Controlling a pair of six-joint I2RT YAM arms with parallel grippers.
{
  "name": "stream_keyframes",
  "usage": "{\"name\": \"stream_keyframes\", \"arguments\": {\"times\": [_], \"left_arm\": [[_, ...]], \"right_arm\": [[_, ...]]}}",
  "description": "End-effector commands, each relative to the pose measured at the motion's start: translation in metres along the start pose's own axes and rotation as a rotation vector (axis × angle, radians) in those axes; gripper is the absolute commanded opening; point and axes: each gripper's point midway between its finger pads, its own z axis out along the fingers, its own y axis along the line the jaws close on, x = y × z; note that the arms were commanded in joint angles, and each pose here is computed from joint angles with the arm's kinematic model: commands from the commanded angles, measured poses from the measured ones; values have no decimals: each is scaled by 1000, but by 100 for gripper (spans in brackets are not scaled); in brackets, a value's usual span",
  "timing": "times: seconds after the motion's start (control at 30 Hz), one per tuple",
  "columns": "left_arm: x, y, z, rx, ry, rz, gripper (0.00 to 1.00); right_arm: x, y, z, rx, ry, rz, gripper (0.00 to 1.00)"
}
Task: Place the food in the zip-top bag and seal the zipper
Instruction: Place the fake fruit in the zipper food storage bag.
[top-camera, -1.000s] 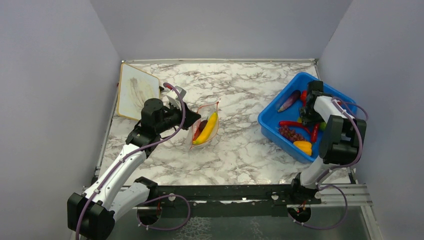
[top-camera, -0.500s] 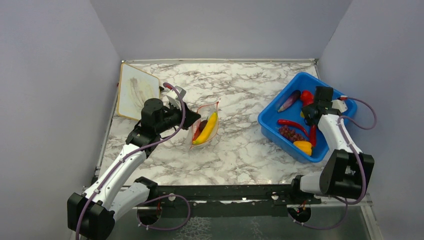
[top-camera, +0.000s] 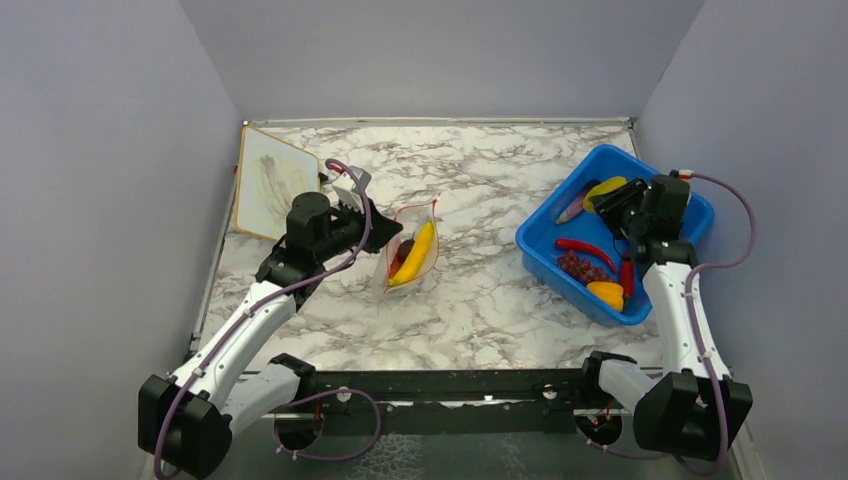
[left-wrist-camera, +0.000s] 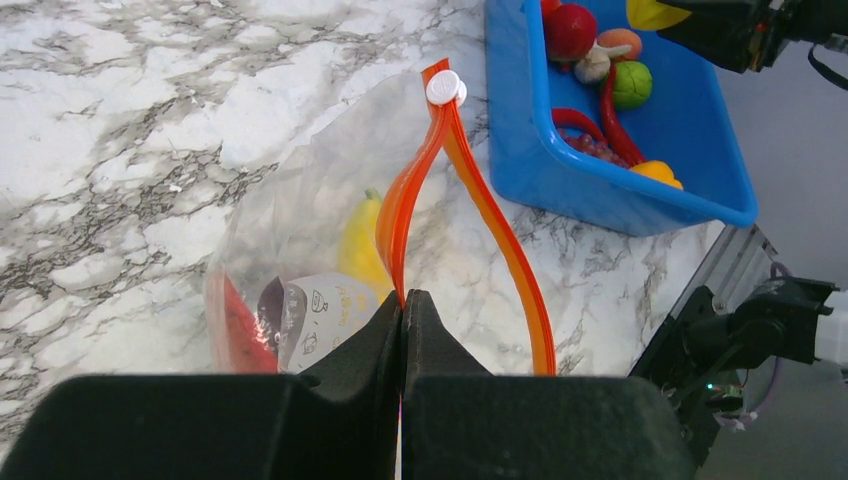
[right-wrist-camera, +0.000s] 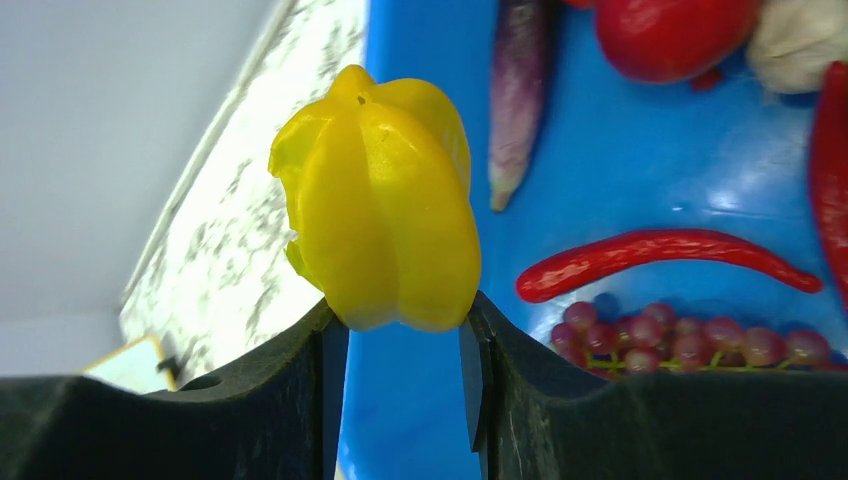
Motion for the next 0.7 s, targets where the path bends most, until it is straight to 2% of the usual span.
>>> {"name": "stream_keyframes", "arguments": {"times": [0.0, 0.27, 0.67], "left_arm": [[-47, -9, 4, -1, -126, 7, 0], [-74, -7, 21, -5, -182, -2, 0], [-34, 5, 43, 15, -60, -29, 0]], "right_arm": [[20, 45, -24, -246, 76, -82, 11], [74, 105, -65, -465, 216, -183, 11], [123, 153, -119, -684, 388, -221, 11]]}}
